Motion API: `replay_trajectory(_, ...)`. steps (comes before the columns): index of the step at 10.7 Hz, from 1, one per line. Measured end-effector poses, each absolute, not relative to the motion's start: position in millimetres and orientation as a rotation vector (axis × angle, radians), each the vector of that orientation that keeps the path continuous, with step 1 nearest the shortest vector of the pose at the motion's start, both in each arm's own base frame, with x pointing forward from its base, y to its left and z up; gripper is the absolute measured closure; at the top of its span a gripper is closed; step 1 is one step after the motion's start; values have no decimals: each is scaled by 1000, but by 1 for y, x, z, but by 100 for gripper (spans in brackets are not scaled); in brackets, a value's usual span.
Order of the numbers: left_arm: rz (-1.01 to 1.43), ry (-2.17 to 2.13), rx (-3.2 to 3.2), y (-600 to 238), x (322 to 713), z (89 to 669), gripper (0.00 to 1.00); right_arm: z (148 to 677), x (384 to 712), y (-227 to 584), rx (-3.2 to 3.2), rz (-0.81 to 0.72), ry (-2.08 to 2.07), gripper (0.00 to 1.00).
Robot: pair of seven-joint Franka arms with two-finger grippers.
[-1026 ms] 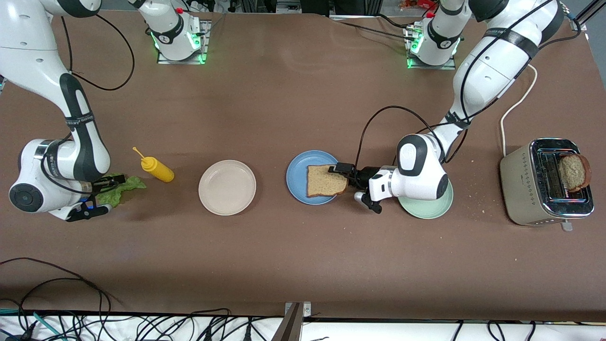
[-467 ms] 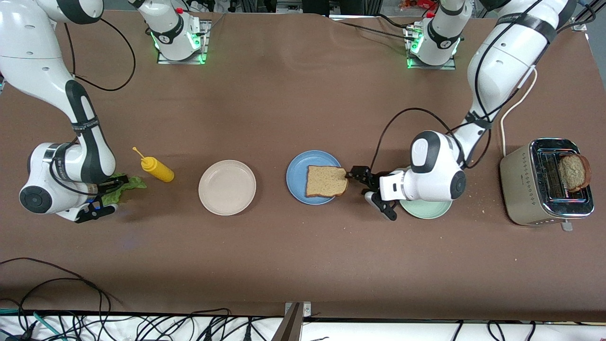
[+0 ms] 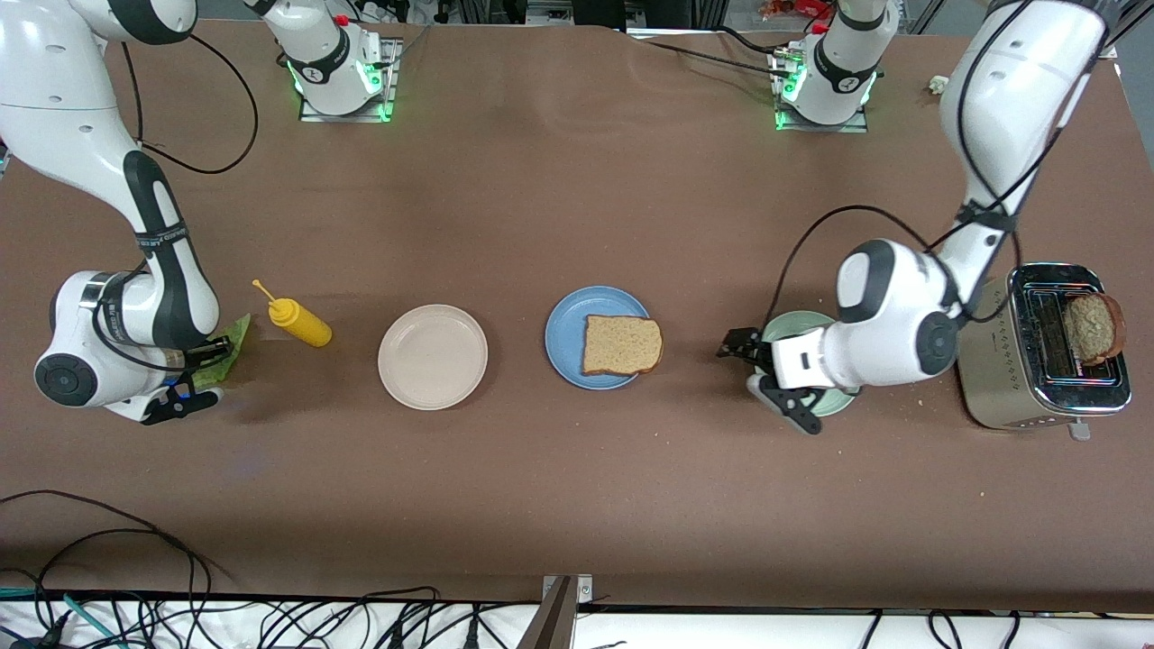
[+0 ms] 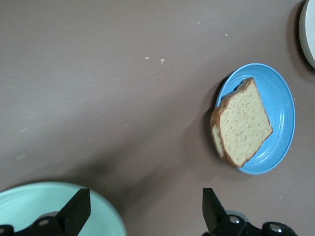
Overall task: Make sandwich in blue plate with both arms
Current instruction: 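Lift the lettuce with the right gripper while the left gripper withdraws, then carry the lettuce leaf with the right gripper over the blue plate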
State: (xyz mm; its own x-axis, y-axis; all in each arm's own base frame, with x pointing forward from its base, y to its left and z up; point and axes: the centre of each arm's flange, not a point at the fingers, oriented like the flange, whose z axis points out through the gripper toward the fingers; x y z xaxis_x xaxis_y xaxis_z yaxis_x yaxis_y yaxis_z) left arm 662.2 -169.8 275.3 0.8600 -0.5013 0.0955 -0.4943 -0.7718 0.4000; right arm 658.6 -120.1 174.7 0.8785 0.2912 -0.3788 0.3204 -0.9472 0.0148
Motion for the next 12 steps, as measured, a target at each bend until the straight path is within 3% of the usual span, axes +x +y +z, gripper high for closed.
replay_trajectory(4, -117, -750, 2786, -113, 661, 389, 0, 217, 676, -121, 2967, -501, 471, 89)
replay_trajectory(8, -66, -731, 2993, -101, 647, 493, 0, 338, 691, -92, 2942, -420, 487, 91)
replay_trajectory(12, 48, -669, 3136, -89, 606, 583, 0, 432, 694, -28, 2958, -383, 590, 91)
